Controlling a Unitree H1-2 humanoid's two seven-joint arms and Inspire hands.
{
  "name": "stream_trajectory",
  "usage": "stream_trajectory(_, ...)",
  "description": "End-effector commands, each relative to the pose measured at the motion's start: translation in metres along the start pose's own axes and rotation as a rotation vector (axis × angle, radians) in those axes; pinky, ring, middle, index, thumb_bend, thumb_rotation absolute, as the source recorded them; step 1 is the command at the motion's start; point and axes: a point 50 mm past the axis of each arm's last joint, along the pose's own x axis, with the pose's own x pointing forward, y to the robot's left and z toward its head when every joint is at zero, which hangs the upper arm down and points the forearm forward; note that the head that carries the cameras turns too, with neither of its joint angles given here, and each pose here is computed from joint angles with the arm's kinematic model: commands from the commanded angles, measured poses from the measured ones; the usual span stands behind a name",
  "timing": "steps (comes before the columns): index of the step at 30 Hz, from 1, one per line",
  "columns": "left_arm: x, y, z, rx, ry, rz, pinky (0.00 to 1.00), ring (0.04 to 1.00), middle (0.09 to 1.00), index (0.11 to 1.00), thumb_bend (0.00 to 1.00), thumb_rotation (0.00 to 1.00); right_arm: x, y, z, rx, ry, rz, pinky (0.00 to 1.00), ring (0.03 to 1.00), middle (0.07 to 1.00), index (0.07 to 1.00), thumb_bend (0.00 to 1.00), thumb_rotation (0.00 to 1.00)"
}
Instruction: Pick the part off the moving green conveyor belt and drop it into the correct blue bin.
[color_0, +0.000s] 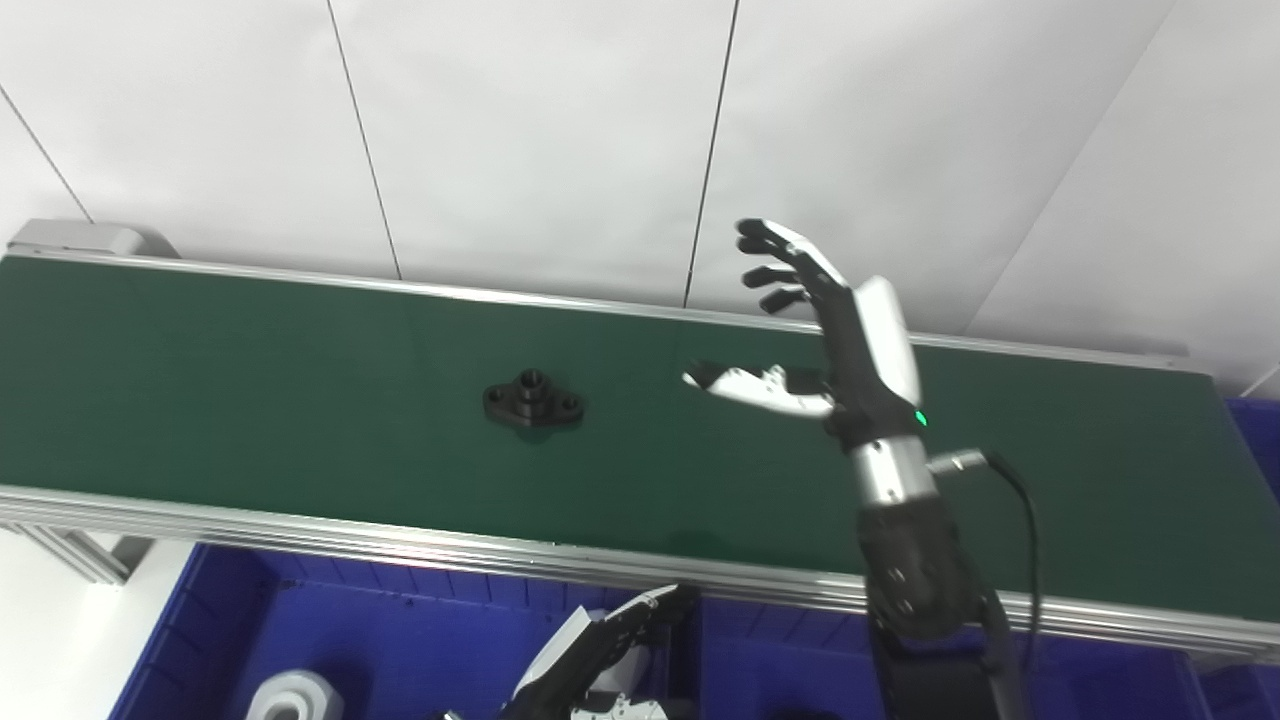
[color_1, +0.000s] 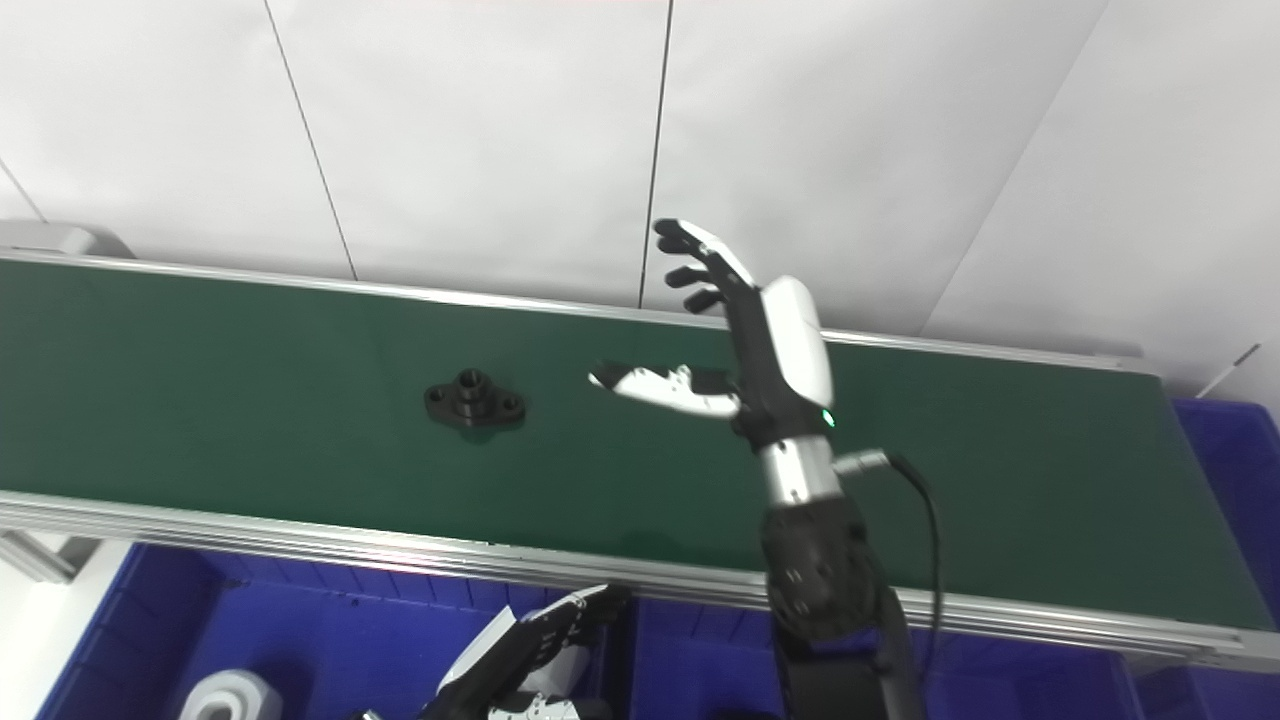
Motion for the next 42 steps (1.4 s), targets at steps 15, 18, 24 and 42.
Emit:
stream_trajectory(15,0.003,0.000,0.019,0.030,-0.095,0.010,0.83,0.878,0.891,0.876,0.76,0.65,0.087,0.030,0.017,-0.499,-0.031,0.193,0.49,0.606,0.680,0.781,0.94,0.63)
stream_trajectory(18,0.003,-0.001,0.022,0.032,-0.090,0.007,0.83,0.880,0.894,0.879,0.77,0.66,0.093,0.037,0.017,-0.538,-0.020,0.225,0.48,0.595,0.673,0.770,0.96,0.62)
stream_trajectory(24,0.004,-0.004,0.025,0.026,-0.097,0.010,0.83,0.881,0.898,0.878,0.77,0.66,0.096,0.047,0.012,-0.586,-0.003,0.288,0.51,0.607,0.663,0.767,0.95,0.61)
stream_trajectory(42,0.002,-0.004,0.030,0.036,-0.108,0.007,0.81,0.867,0.879,0.872,0.76,0.64,0.069,0.072,-0.035,-0.654,0.097,0.432,0.56,0.687,0.748,0.782,0.95,0.61)
